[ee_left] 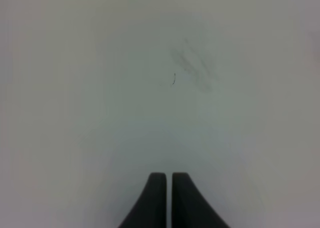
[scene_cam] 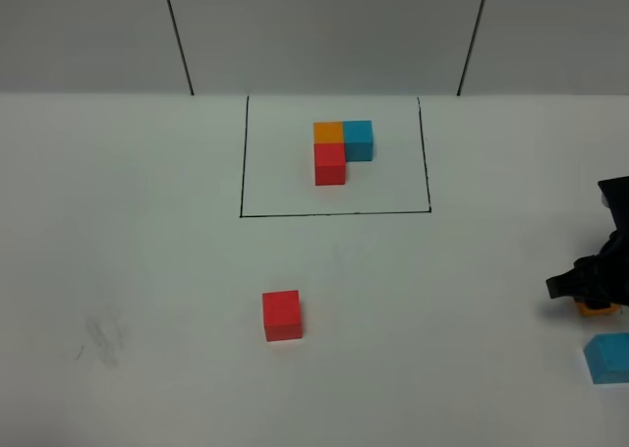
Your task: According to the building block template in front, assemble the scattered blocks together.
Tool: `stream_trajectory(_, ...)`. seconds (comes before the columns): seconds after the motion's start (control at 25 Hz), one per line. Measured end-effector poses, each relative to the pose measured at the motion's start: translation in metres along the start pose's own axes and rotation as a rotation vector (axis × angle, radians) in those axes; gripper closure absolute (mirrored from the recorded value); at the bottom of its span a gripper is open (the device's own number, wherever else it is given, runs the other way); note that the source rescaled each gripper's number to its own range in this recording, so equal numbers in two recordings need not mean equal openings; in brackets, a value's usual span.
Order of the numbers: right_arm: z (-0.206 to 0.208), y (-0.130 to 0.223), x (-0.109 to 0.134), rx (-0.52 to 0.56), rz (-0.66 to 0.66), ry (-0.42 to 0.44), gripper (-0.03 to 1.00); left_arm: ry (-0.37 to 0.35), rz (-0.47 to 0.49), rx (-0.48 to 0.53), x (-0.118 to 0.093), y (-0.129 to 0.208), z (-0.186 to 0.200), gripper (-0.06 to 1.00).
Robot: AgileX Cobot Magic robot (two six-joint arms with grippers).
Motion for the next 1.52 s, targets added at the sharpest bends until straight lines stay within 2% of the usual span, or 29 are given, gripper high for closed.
stream_trajectory(0.2,0.020,-0.008,-0.001,-0.016,0.001,0.002,0.42,0.000,0.000,0.000,0.000,0.000,0.000,0.94)
stream_trajectory(0.56,0.106,-0.052,0.001,-0.129,0.064,0.011,0.42,0.000,0.000,0.000,0.000,0.000,0.000,0.94)
stream_trajectory(0.72,0.146,-0.069,0.016,-0.188,0.122,-0.004,0.42,0.000,0.000,0.000,0.000,0.000,0.000,0.94)
stream_trajectory(1.0,0.184,-0.093,0.053,-0.260,0.278,-0.048,0.42,0.000,0.000,0.000,0.000,0.000,0.000,0.94)
stream_trajectory(1.2,0.191,-0.100,0.075,-0.299,0.338,-0.080,0.42,0.000,0.000,0.000,0.000,0.000,0.000,0.94)
stream_trajectory(1.52,0.192,-0.111,0.108,-0.360,0.341,-0.177,0.42,0.000,0.000,0.000,0.000,0.000,0.000,0.94)
Point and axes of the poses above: a point on each arm's last joint axis where the gripper is mounted, z pointing back along that axis away from the gripper, x along the wrist's bending axis when the last joint is at zero, y = z × x, the point moved 5 cm from there along -z, pointing out along that axis toward the gripper, and after that the axes turned 4 degrees about z, right-handed, at the moved point
